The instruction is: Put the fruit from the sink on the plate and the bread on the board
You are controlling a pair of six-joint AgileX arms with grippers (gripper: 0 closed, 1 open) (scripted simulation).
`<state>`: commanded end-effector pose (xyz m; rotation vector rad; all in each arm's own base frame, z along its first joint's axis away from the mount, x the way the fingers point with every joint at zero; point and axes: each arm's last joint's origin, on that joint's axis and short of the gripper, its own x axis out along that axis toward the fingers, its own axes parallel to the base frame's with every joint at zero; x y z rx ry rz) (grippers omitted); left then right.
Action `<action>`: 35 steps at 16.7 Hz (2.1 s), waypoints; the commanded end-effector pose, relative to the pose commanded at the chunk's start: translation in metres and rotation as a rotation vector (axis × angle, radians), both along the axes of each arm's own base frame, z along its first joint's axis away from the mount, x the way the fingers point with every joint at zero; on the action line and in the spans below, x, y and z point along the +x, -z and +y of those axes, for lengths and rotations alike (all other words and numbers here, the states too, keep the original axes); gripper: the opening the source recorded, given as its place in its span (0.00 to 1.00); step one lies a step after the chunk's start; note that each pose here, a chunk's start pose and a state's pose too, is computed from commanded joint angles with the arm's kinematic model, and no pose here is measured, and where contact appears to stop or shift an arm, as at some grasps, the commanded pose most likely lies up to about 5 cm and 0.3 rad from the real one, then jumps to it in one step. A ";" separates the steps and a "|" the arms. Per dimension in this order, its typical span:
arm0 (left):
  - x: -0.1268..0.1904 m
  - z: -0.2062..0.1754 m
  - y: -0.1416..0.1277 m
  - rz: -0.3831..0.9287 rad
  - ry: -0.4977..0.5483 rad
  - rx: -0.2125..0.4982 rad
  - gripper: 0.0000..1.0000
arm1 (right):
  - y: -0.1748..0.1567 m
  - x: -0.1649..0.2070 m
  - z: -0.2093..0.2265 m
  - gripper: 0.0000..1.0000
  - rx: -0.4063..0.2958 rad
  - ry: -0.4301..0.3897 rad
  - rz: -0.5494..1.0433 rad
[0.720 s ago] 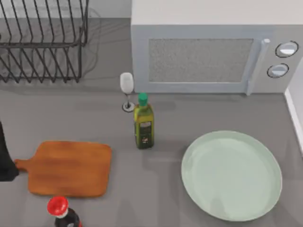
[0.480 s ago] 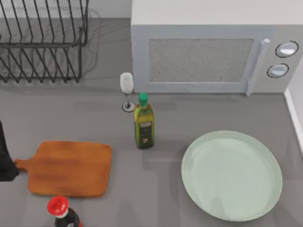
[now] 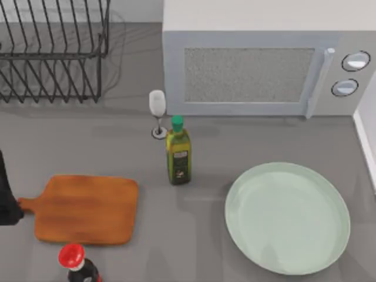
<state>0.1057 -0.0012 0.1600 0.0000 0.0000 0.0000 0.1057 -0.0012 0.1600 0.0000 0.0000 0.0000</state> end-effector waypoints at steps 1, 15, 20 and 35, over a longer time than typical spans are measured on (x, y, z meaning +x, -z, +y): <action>0.000 0.000 0.000 0.000 0.000 0.000 1.00 | 0.000 0.000 0.000 1.00 0.000 0.000 0.000; 0.000 0.000 0.000 0.000 0.000 0.000 1.00 | -0.011 0.001 -0.001 1.00 -0.011 0.012 0.044; 0.000 0.000 0.000 0.000 0.000 0.000 1.00 | -0.055 0.018 -0.007 1.00 -0.051 0.054 0.281; 0.000 0.000 0.000 0.000 0.000 0.000 1.00 | -0.034 0.233 -0.083 1.00 -0.025 0.039 1.410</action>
